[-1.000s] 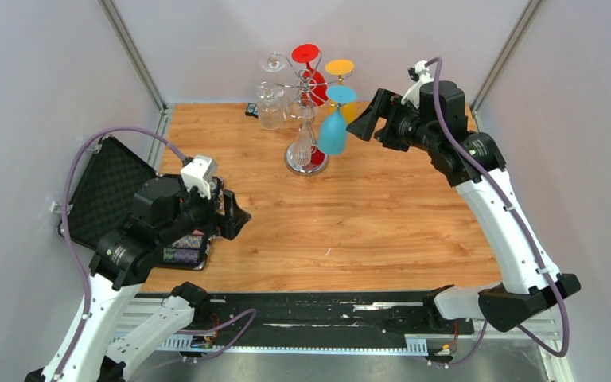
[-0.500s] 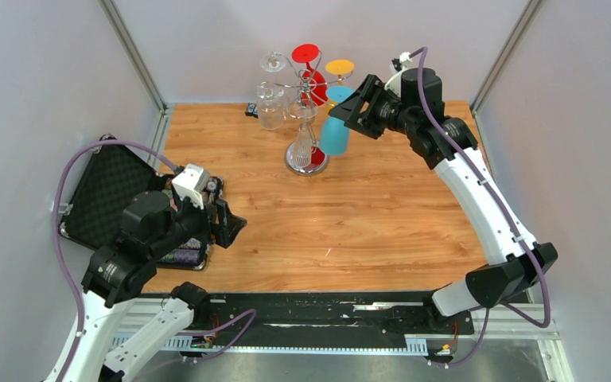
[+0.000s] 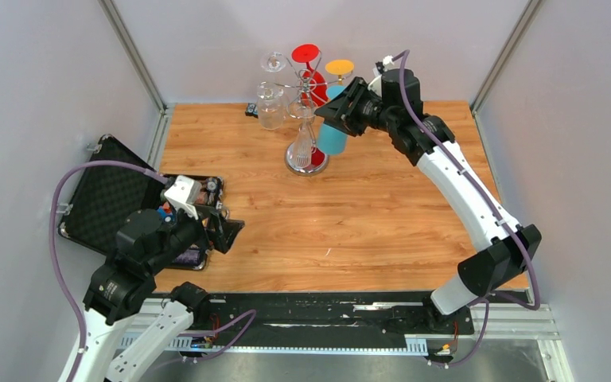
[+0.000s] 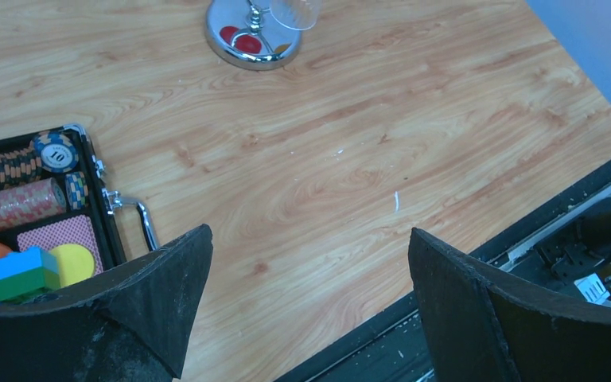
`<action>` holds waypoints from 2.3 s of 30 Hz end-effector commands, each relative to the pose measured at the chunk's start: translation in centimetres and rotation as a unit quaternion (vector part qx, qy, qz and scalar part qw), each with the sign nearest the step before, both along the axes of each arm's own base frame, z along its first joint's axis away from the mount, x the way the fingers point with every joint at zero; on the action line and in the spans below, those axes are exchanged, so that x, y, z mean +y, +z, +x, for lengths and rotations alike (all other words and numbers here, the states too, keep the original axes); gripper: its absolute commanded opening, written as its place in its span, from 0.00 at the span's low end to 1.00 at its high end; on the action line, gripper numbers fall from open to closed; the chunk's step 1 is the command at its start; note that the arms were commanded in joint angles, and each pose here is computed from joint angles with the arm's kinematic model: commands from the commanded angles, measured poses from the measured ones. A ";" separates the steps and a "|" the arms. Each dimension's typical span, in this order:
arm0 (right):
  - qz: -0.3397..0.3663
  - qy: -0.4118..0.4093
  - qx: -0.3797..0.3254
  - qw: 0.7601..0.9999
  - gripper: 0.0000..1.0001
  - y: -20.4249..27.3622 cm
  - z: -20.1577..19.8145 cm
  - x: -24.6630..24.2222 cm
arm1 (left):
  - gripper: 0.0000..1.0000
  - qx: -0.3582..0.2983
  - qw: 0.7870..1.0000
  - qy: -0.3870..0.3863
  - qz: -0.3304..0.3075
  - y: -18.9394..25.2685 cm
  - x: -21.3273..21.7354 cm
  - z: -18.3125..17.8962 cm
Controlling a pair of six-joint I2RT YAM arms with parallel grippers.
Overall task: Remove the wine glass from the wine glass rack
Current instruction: Pick up the wine glass from the wine rack.
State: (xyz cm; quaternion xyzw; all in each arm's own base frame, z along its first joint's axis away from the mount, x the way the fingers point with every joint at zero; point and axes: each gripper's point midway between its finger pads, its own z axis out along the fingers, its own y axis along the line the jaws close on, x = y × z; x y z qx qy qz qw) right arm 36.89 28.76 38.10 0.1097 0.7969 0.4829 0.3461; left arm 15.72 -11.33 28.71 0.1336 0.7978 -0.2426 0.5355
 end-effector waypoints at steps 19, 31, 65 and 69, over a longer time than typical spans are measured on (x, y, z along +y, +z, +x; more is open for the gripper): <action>0.030 -0.105 0.018 0.994 0.31 -1.6 2.0 2.2 | 1.00 -0.076 0.996 0.019 -0.041 1.1 0.7 -0.2; 0.061 -0.122 0.028 0.990 0.27 -1.6 3.0 3.4 | 1.00 -0.089 0.995 0.031 -0.041 1.2 1.3 -0.3; 0.088 -0.147 0.010 0.985 0.00 0.5 2.1 3.0 | 1.00 -0.104 0.993 0.042 -0.044 1.4 2.0 -0.5; 0.092 -0.142 0.006 0.986 0.00 0.9 1.4 2.9 | 1.00 -0.104 0.993 0.043 -0.044 1.4 2.0 -0.5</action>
